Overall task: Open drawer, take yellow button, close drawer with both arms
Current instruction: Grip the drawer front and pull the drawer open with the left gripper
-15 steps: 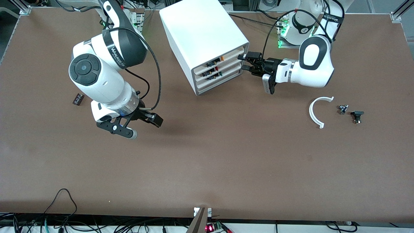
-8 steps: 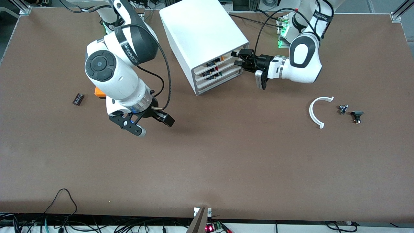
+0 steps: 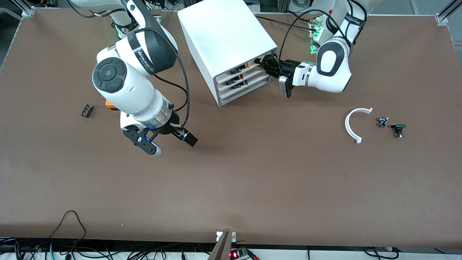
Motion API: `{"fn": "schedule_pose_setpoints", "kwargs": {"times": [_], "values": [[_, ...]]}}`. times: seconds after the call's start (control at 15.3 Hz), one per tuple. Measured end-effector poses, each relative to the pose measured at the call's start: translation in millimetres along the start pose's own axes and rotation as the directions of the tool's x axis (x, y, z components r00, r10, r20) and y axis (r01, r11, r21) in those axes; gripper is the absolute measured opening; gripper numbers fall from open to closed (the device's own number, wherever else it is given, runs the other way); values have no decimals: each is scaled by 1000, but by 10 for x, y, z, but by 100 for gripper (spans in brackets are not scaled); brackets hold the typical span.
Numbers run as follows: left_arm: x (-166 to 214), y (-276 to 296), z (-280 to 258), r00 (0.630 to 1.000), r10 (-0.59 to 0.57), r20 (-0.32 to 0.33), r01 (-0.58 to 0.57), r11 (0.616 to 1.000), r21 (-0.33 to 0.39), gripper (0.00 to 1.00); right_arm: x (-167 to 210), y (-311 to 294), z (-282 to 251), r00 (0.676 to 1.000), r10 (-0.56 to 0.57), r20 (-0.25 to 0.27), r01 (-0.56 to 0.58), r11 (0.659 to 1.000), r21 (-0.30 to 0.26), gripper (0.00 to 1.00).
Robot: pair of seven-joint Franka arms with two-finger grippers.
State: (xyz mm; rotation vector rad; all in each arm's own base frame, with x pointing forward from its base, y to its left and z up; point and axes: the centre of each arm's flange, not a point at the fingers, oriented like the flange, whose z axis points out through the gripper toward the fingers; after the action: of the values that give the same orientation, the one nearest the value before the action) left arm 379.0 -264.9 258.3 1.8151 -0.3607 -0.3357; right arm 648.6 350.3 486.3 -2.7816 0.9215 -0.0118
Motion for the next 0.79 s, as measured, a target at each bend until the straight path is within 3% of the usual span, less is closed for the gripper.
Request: {"fn": "schedule_pose_setpoints", "kwargs": {"times": [0.26,0.46,0.79], "values": [[6,3,-11,1000,5,-6,-5,1000,-5,14,-107,-95,22,999,46,0,-46,999,19,100],[67,-22,-154,999,7,-32,-7,1000,3,14,-251,-170,22,995,97,29,-98,995,34,100],[509,-236,-1067,994,56,-90,-50,996,69,14,-517,-281,51,987,157,39,-158,987,35,100]]}}
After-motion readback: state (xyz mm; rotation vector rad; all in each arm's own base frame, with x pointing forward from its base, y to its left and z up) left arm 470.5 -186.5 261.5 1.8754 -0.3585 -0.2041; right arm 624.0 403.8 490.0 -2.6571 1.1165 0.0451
